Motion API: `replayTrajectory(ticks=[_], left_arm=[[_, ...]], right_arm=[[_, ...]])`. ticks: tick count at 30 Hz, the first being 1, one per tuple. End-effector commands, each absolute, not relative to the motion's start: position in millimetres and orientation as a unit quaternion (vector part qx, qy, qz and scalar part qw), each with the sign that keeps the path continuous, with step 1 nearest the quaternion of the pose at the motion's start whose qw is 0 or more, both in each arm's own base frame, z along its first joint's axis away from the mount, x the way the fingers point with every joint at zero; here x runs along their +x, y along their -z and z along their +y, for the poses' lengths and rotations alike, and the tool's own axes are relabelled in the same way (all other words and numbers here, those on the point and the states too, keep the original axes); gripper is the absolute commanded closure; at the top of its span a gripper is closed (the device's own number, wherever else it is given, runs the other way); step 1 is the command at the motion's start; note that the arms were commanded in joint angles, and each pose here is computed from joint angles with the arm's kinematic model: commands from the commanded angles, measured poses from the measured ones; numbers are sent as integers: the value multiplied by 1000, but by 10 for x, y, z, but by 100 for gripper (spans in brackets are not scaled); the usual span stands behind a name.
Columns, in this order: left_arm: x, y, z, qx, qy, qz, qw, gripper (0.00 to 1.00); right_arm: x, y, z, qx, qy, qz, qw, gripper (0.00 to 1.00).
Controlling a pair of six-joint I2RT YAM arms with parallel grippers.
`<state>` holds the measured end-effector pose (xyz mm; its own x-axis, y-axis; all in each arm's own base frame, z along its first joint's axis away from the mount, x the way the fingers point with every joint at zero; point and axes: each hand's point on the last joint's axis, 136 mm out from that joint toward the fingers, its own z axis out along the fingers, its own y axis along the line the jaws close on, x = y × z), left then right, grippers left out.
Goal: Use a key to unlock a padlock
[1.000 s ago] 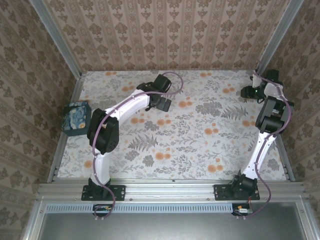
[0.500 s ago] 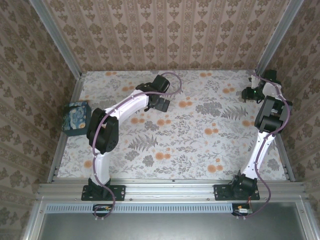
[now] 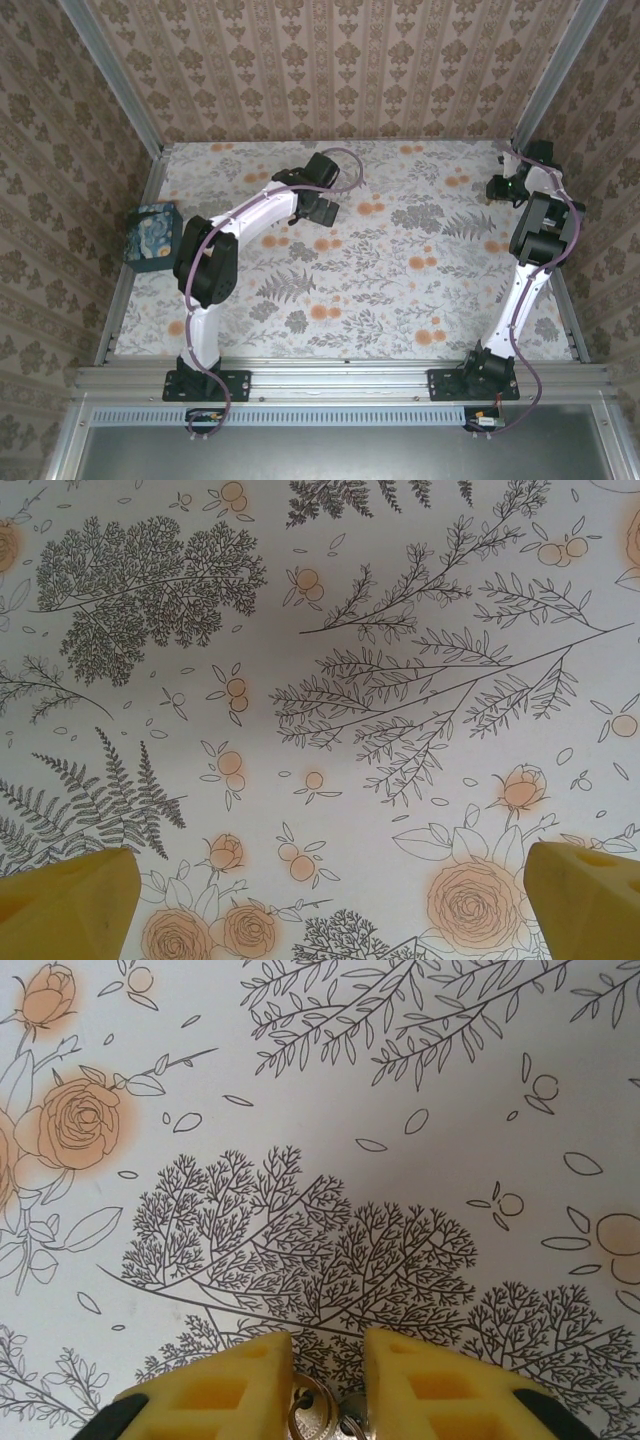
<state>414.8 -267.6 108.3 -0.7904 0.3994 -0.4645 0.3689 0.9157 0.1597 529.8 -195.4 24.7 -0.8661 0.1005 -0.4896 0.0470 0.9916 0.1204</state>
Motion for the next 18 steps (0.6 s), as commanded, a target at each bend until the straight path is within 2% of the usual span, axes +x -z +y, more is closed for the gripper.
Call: replayTrajectory(ticks=[1,18], left_arm=[[4148,-1221,-2599,197,-31,944,264,0],[4090,-1299,-2528,193,-29,941,277,0]], right_arm=[[5196,-331,-1823,43,-63,967,243,76],[5136,-536,-1836,60,-50,965,252,92]])
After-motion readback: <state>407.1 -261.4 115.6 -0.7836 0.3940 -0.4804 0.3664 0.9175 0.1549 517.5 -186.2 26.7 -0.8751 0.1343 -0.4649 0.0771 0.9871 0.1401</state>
